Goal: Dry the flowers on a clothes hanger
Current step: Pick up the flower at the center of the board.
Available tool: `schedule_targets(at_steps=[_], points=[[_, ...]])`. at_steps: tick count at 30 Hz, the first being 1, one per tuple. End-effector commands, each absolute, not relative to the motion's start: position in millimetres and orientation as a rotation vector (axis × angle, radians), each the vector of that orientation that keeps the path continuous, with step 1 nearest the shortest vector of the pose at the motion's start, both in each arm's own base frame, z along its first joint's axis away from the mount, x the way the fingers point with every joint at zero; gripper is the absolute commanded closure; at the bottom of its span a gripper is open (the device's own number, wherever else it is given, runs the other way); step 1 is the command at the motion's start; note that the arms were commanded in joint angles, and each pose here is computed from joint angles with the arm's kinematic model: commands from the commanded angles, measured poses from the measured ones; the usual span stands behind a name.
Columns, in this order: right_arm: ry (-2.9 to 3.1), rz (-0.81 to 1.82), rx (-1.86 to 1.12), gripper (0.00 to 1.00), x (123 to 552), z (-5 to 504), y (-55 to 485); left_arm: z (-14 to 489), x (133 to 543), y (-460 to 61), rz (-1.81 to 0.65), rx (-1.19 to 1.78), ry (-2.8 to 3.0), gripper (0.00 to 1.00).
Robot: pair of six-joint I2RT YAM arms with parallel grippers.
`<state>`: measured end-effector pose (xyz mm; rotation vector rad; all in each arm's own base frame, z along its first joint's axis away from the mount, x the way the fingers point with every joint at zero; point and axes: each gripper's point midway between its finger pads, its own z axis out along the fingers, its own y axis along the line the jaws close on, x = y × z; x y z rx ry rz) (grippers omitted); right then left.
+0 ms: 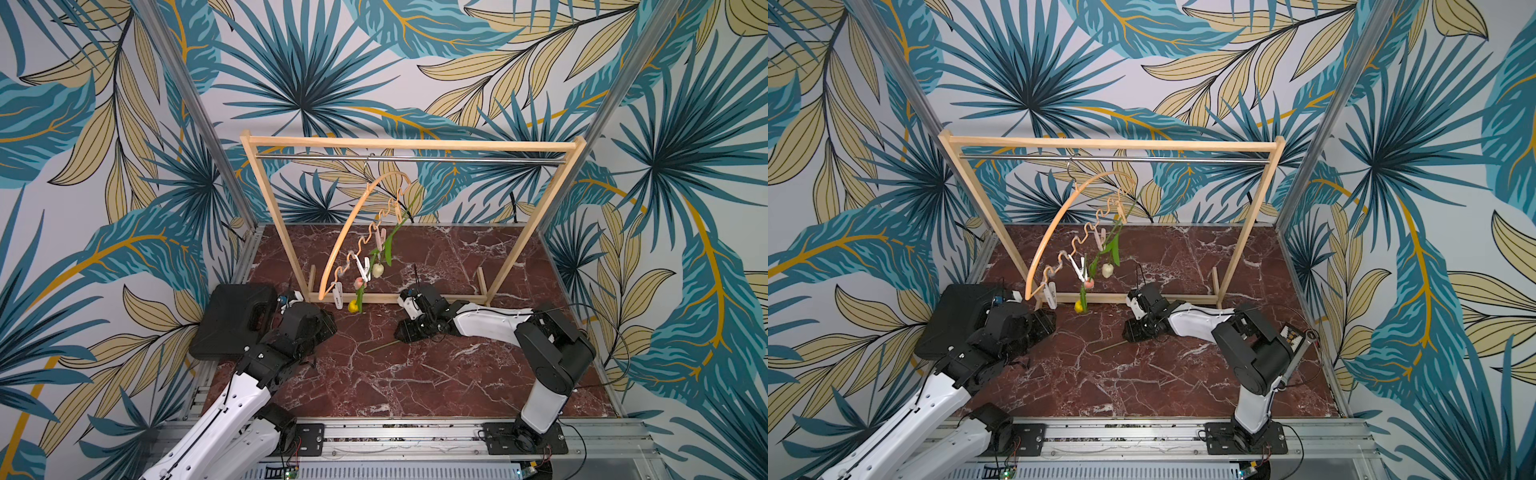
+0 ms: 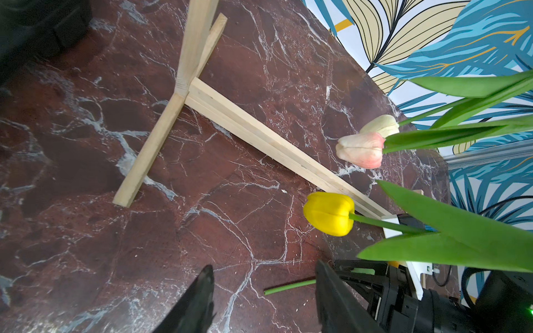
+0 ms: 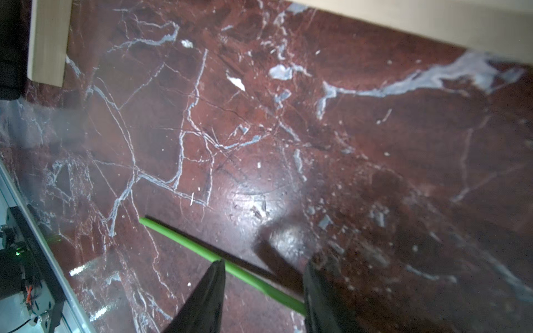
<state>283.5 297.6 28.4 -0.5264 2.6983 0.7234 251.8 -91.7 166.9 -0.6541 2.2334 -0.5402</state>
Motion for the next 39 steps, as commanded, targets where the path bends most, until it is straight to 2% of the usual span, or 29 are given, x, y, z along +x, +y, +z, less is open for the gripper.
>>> schedule_targets(at_steps=[1, 12, 17, 22, 25, 29, 39], points=[[2.81, 0.596, -0.581, 0.52, 256, 9, 279, 164, 254, -96, -0.545, -0.612, 2.238, 0.41], [2.766, 0.381, -0.682, 0.5, 246, 18, 272, 167, 252, -95, -0.547, -0.606, 2.23, 0.41], [2.731, 0.377, -0.591, 0.54, 249, 35, 265, 165, 248, -92, -0.543, -0.614, 2.231, 0.41], [2.75, 0.4, -0.612, 0.57, 236, 31, 259, 166, 247, -87, -0.519, -0.623, 2.222, 0.41], [2.765, 0.441, -0.679, 0.58, 219, 20, 268, 164, 245, -82, -0.488, -0.647, 2.225, 0.41], [2.791, 0.5, -0.657, 0.61, 216, 9, 277, 163, 243, -76, -0.457, -0.665, 2.218, 0.41], [2.778, 0.606, -0.685, 0.64, 238, 7, 332, 165, 235, -67, -0.43, -0.669, 2.205, 0.41]])
